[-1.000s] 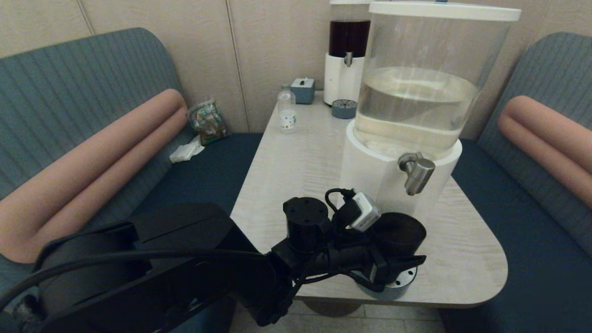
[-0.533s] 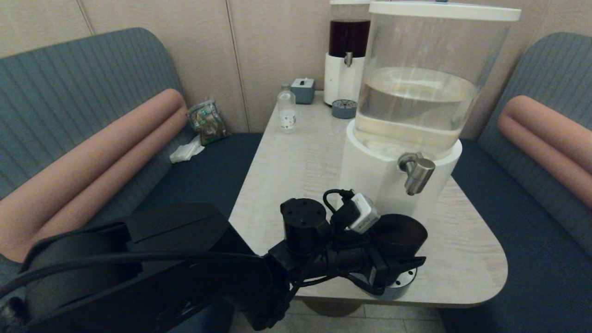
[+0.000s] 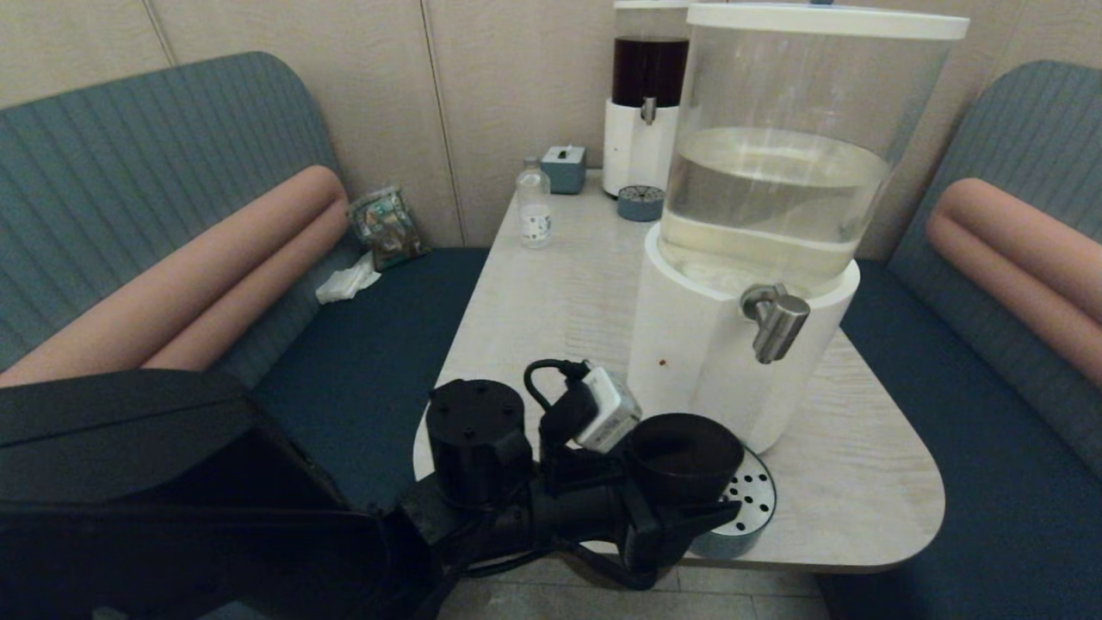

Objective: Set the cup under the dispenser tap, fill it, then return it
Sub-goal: Place the cup next to the water dispenser

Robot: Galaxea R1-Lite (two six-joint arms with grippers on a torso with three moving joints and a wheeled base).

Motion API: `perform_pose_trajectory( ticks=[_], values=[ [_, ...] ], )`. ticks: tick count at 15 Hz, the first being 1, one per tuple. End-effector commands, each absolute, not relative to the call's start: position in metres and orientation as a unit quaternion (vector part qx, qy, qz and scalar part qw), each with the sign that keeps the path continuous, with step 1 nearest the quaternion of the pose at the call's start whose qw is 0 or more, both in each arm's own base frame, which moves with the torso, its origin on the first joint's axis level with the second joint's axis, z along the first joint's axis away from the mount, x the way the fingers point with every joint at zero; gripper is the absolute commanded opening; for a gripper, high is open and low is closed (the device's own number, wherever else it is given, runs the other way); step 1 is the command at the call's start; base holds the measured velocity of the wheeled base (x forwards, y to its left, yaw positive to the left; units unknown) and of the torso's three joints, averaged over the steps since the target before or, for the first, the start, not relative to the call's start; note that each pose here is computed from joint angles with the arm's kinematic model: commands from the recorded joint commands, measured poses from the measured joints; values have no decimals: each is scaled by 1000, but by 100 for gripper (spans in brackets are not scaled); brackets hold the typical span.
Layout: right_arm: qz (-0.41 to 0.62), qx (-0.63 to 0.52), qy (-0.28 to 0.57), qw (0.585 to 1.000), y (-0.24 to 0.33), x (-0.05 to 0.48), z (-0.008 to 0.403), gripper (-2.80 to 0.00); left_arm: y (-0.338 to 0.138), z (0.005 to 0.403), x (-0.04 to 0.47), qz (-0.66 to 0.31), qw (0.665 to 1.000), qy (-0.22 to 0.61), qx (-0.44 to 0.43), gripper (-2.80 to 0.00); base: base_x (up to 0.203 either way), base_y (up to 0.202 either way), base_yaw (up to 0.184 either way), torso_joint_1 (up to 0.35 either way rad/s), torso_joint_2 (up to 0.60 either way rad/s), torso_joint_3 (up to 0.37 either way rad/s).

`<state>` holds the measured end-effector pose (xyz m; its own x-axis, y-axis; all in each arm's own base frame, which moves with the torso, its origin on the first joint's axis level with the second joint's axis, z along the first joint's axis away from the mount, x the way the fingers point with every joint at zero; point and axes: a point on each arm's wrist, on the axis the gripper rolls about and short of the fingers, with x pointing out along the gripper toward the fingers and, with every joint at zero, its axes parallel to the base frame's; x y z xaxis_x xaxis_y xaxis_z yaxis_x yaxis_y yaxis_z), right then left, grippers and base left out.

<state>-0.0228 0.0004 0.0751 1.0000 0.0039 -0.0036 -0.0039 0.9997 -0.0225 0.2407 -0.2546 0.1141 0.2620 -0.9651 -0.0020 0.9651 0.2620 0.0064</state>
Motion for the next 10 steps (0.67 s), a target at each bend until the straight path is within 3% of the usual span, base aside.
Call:
perform_pose_trajectory(
  ticks=[1,7,10],
  values=[
    [2,-11,2,1000,0,-23,75,-280,-221,140,237,-578,815,-25,-3,-280,0,0,0,0,0,0],
    [2,-11,3,1000,0,-23,75,-280,-141,151,281,-455,889,-48,-5,-280,0,0,0,0,0,0],
    [2,-11,2,1000,0,-23,75,-280,-122,138,308,-418,906,-60,-27,-280,0,0,0,0,0,0]
  ],
)
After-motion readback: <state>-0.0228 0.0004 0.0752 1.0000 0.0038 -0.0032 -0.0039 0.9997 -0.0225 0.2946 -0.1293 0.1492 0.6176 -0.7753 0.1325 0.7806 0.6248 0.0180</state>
